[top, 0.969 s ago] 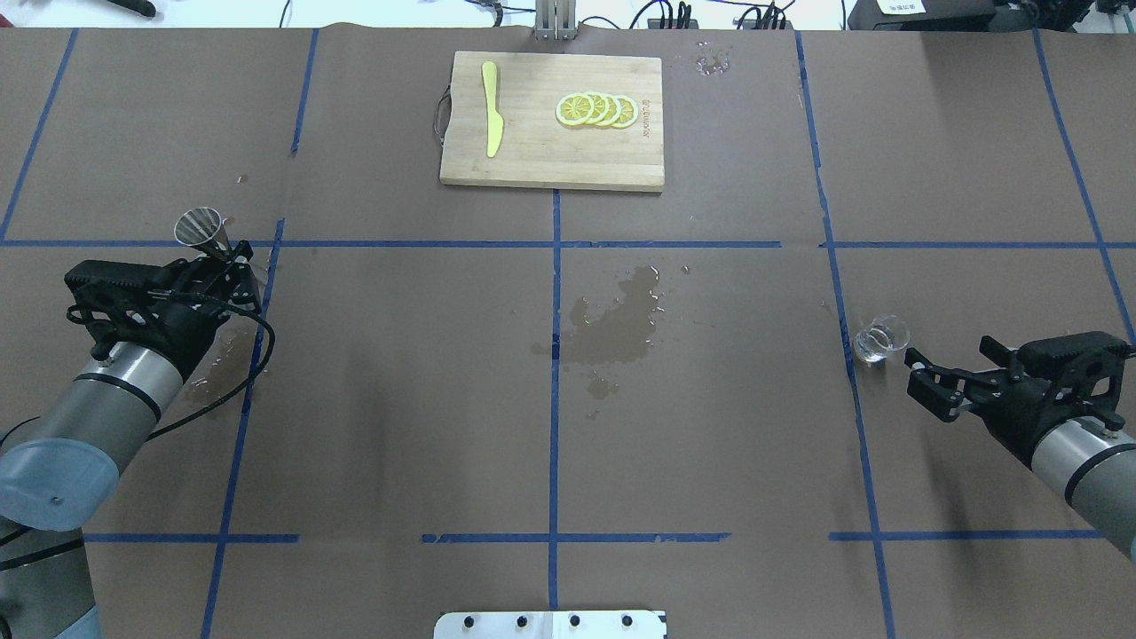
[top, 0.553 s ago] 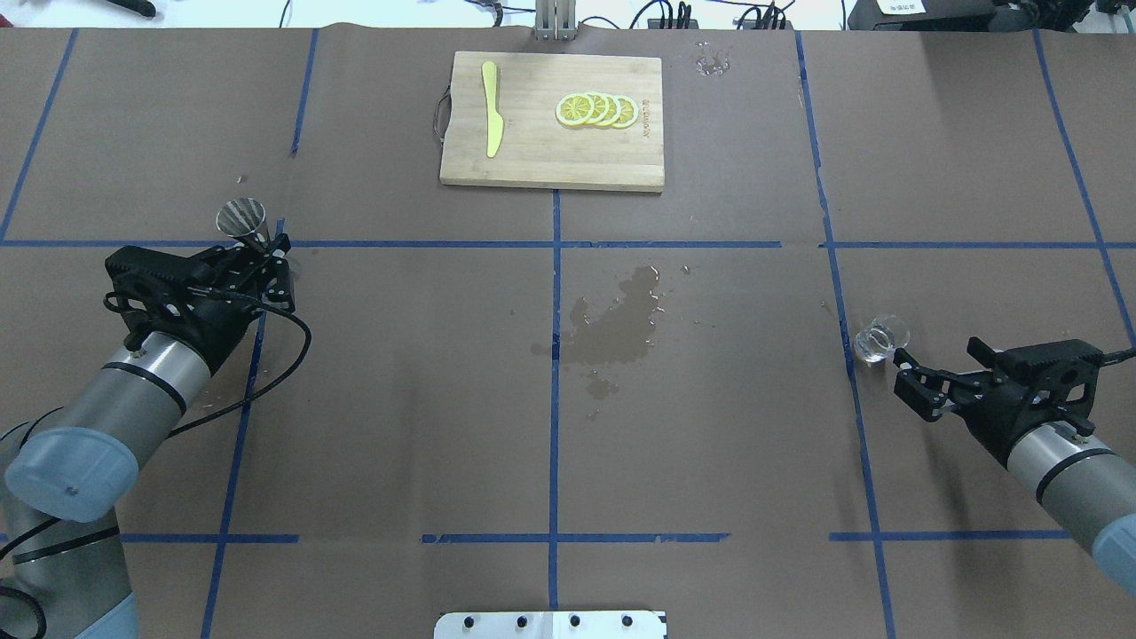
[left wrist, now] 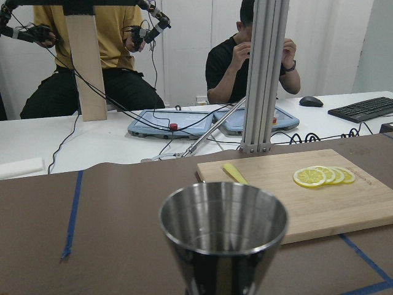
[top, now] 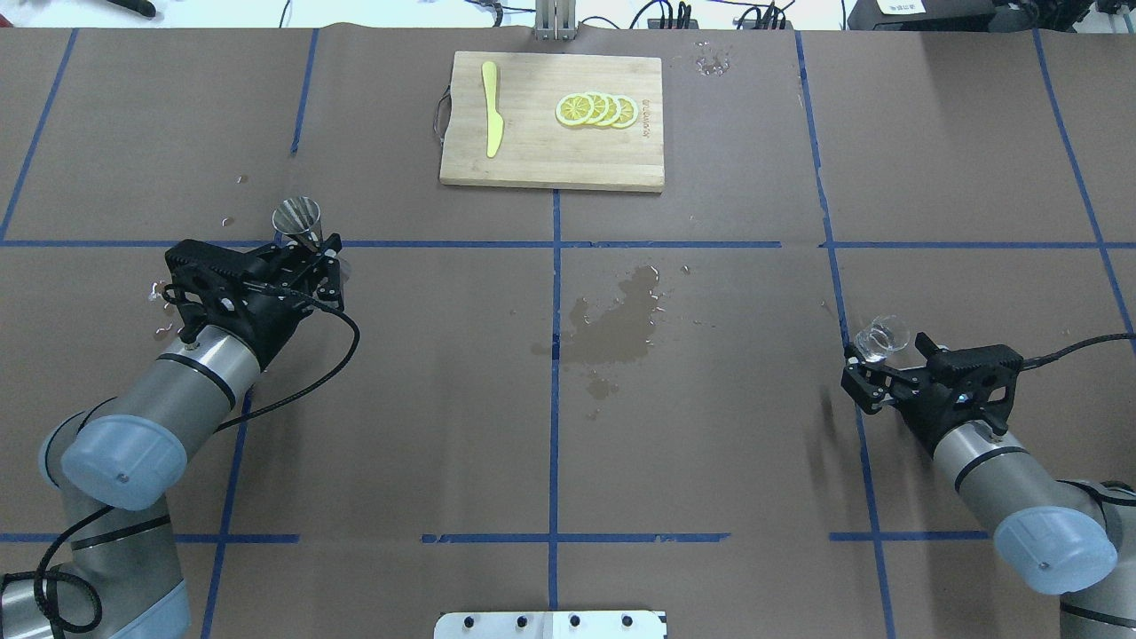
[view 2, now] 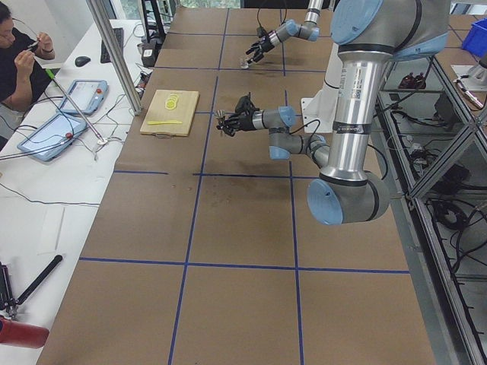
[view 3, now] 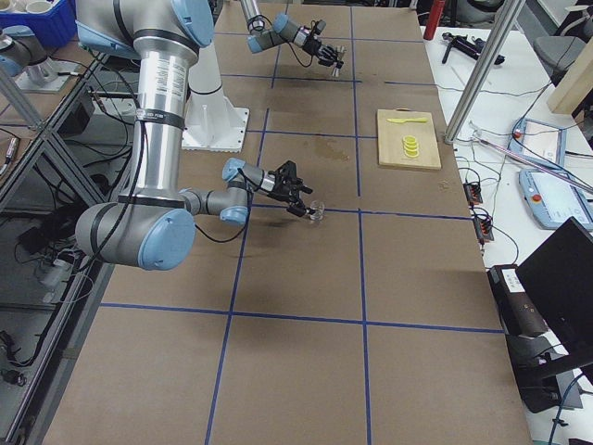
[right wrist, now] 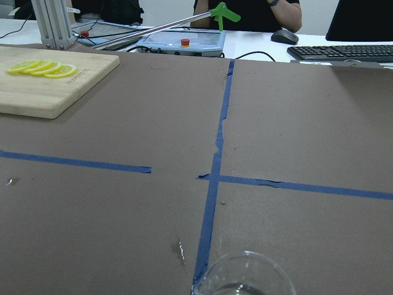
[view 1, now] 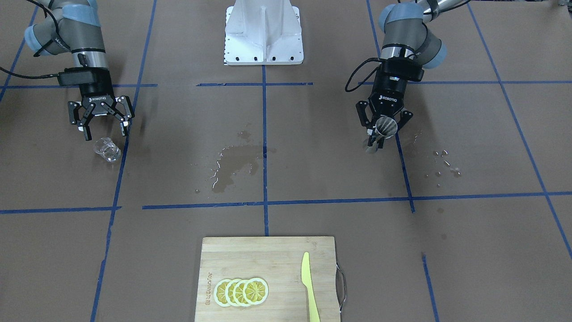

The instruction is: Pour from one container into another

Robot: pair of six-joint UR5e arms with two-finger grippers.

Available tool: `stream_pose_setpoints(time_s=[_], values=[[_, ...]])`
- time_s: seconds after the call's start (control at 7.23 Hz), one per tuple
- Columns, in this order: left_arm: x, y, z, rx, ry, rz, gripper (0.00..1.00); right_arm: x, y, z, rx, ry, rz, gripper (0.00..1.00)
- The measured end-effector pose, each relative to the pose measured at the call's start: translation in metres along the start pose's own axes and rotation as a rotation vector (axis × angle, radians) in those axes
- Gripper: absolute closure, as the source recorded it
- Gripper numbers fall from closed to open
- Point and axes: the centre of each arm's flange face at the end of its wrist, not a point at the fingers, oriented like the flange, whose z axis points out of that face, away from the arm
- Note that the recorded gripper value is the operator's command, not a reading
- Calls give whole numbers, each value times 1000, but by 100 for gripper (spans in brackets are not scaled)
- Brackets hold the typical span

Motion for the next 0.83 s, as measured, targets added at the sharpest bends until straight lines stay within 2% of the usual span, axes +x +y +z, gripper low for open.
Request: stream_pose_setpoints(time_s=[0.28,0.83], values=[[4,2,5,-2,1,1,100,4,10,10,24,29,-23,0],[2,6,7,-7,-4,6,100,4,24,24,26,48,-47,2]])
